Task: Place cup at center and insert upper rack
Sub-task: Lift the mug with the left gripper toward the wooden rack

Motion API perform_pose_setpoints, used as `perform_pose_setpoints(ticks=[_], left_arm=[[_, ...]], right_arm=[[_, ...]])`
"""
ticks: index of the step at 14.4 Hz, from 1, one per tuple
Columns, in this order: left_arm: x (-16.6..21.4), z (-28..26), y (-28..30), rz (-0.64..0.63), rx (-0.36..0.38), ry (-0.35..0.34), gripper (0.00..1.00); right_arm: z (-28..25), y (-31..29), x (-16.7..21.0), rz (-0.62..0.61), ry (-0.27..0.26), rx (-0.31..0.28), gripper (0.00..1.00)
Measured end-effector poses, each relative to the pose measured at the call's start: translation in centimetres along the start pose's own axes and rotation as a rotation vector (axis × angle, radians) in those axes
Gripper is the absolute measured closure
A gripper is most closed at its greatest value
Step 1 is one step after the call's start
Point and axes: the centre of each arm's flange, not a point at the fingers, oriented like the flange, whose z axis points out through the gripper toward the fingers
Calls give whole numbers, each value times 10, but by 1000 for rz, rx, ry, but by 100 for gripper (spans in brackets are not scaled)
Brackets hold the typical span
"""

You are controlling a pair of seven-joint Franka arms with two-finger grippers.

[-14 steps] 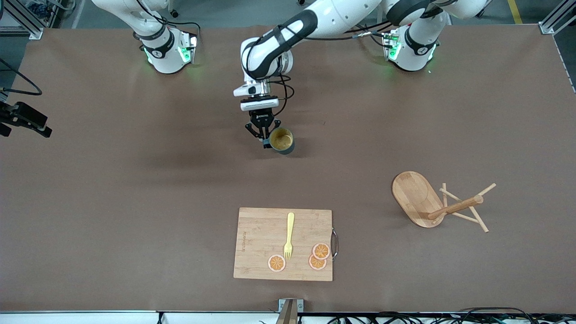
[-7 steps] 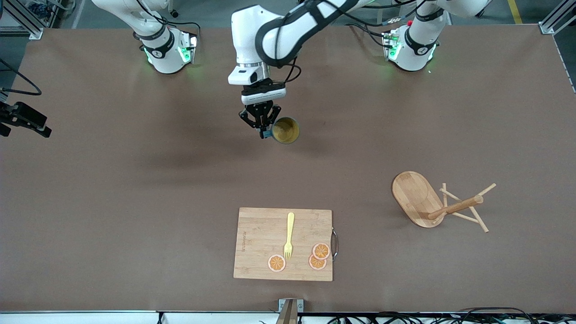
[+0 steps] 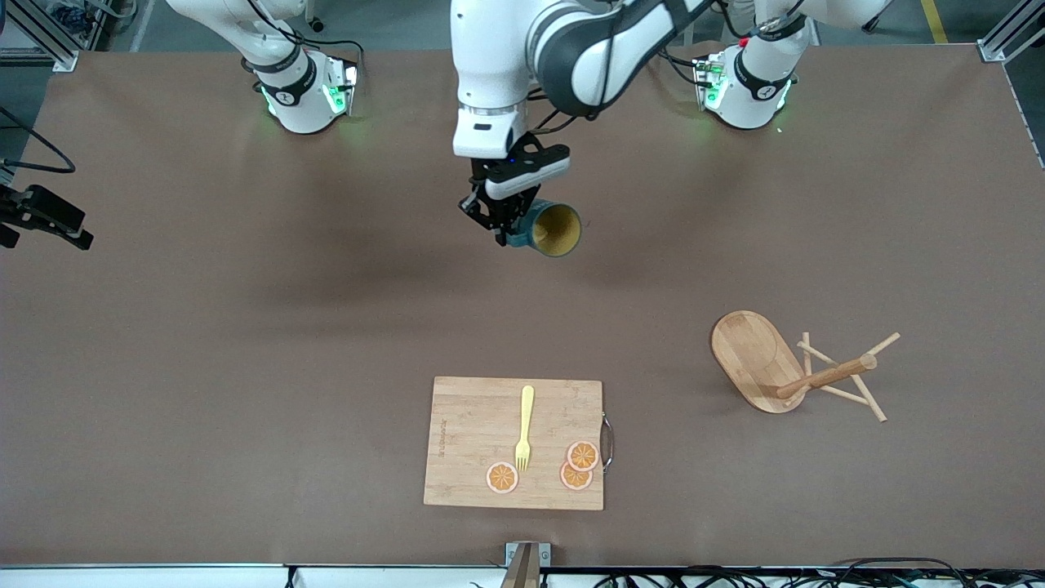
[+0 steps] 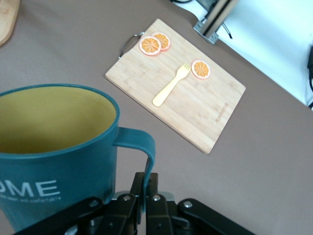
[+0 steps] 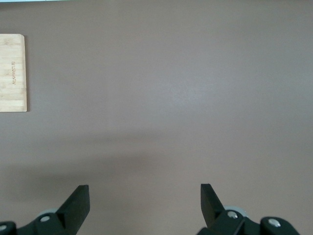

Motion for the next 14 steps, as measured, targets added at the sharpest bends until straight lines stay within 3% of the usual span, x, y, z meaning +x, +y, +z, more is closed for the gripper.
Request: perform_pose_setpoints(ticks=[8, 14], left_arm=[[178, 22, -28, -445, 55, -208, 95], [275, 51, -71, -606, 56, -431, 95]], right_arm=[[-2, -1, 0, -2, 5, 0, 0], [-2, -1, 0, -2, 5, 0, 0]])
